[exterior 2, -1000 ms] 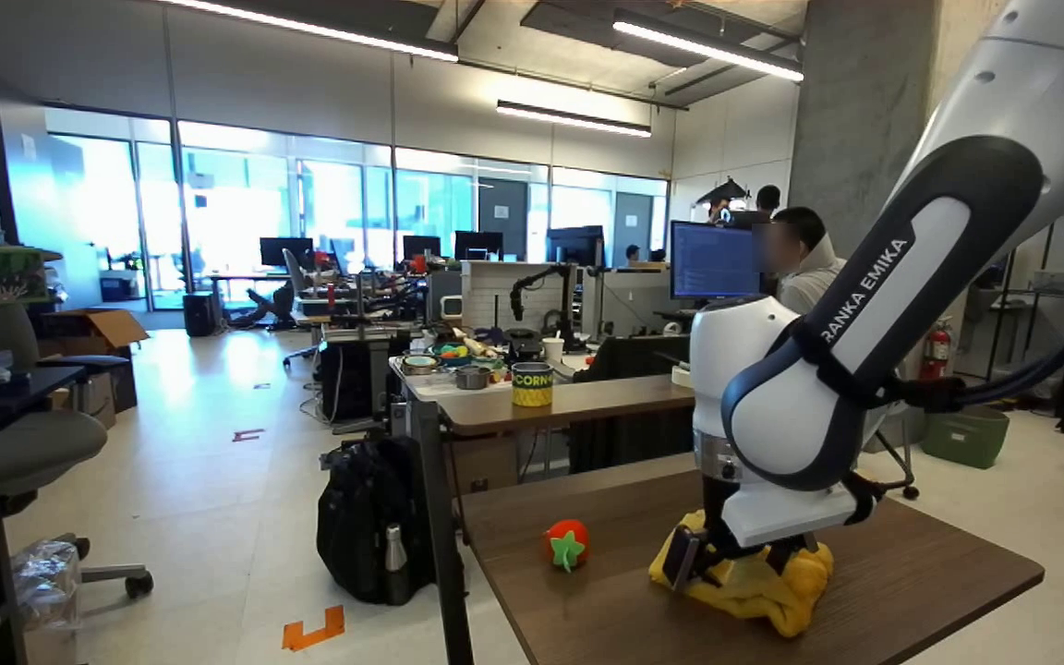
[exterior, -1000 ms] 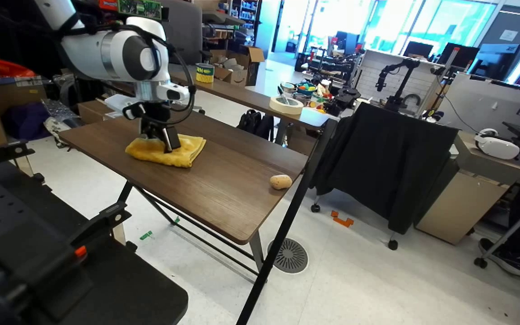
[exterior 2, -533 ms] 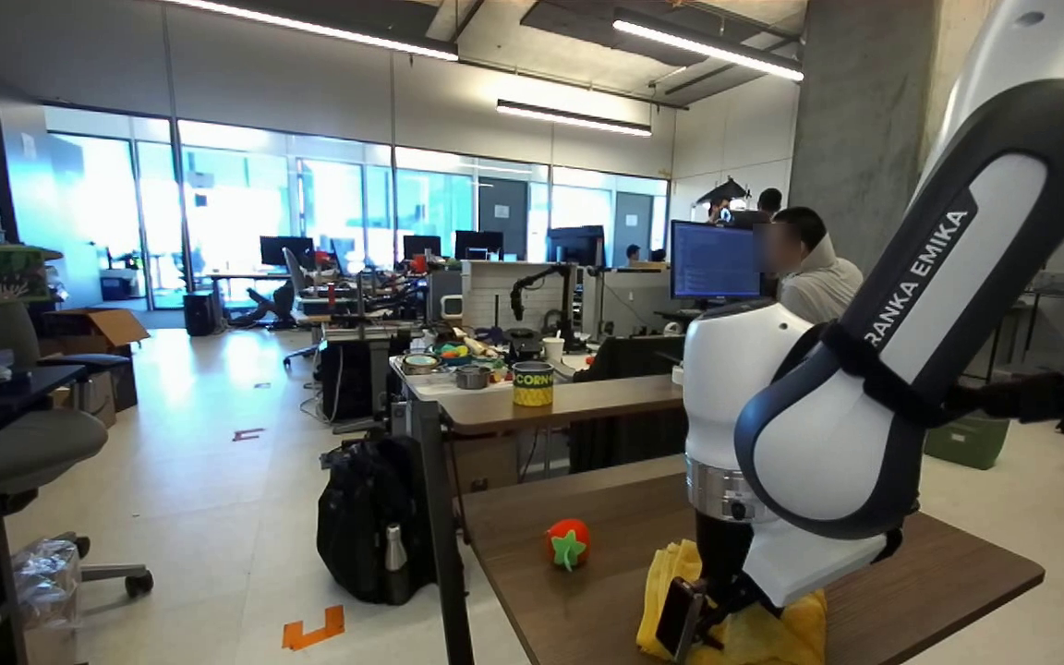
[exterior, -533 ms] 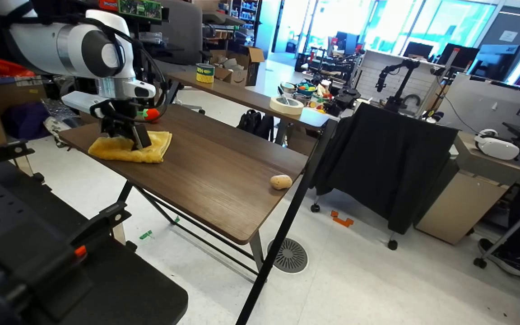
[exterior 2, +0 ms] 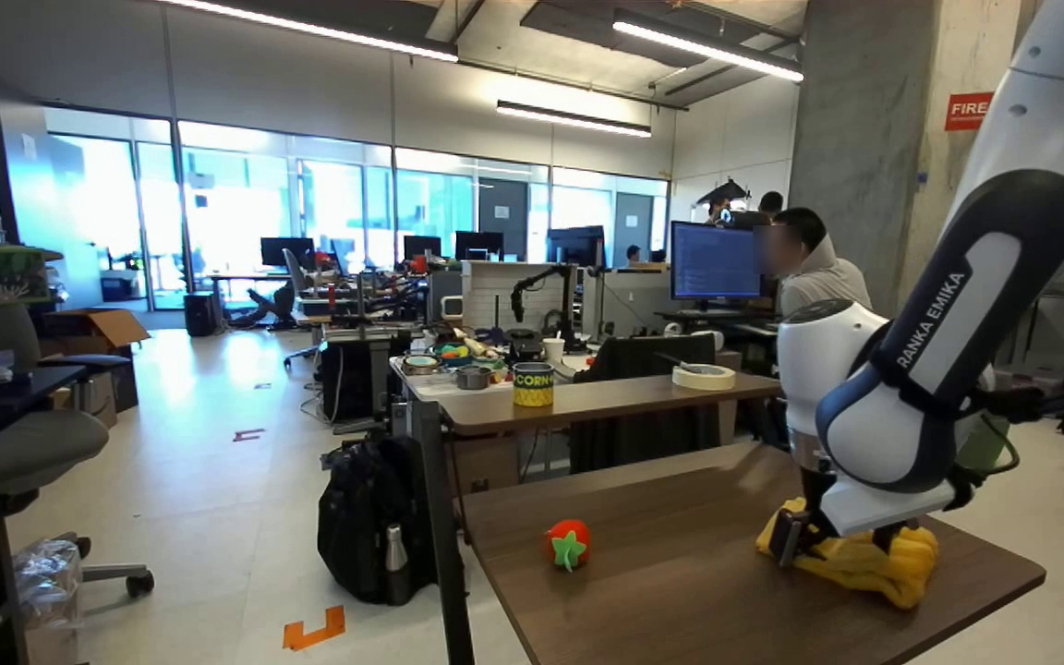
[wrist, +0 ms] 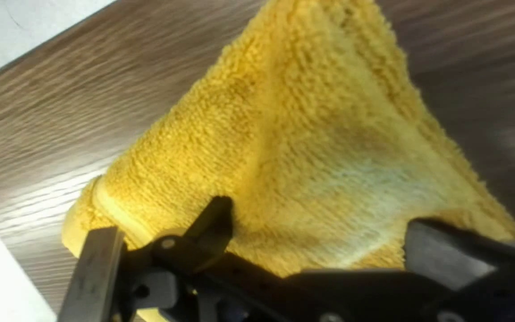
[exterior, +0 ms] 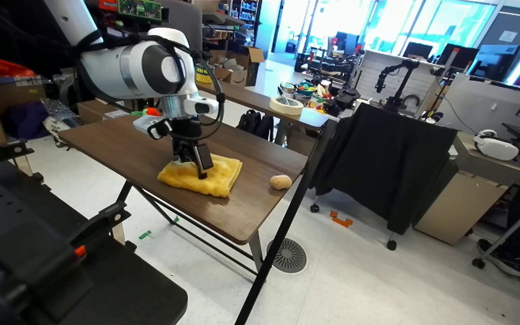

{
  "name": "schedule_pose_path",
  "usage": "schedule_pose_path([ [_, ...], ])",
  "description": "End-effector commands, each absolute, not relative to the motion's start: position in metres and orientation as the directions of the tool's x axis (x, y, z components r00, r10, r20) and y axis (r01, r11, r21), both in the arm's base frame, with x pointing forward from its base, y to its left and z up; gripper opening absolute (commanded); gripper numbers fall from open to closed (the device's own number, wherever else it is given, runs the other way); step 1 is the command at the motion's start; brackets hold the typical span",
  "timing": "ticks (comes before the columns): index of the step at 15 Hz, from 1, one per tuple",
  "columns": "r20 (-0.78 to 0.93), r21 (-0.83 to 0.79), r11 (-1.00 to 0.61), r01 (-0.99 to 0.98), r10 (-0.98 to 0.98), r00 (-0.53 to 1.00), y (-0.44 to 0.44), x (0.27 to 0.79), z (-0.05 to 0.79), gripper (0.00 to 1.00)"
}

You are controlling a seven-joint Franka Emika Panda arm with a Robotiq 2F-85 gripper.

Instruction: Wipe the table with the orange towel

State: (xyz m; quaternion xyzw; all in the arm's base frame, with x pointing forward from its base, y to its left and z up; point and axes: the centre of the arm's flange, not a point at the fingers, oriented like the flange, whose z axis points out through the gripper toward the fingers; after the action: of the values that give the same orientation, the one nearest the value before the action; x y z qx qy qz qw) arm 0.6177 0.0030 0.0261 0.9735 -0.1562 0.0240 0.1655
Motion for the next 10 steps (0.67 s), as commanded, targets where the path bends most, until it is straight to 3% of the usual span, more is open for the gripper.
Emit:
schedule_pose_path([
  [1,0.113,0.402,-0.799,-0.447,-0.442,0.89,-0.076,0.618,-0.023,1.0],
  [5,0.087,0.433,-0.738,-0.518,-0.538,0.839,-0.081,0.624,-0.006,1.0],
  [10,-0.024,0.32,-0.886,-0.334,-0.36,0.933,0.026,0.608,0.01,1.0],
])
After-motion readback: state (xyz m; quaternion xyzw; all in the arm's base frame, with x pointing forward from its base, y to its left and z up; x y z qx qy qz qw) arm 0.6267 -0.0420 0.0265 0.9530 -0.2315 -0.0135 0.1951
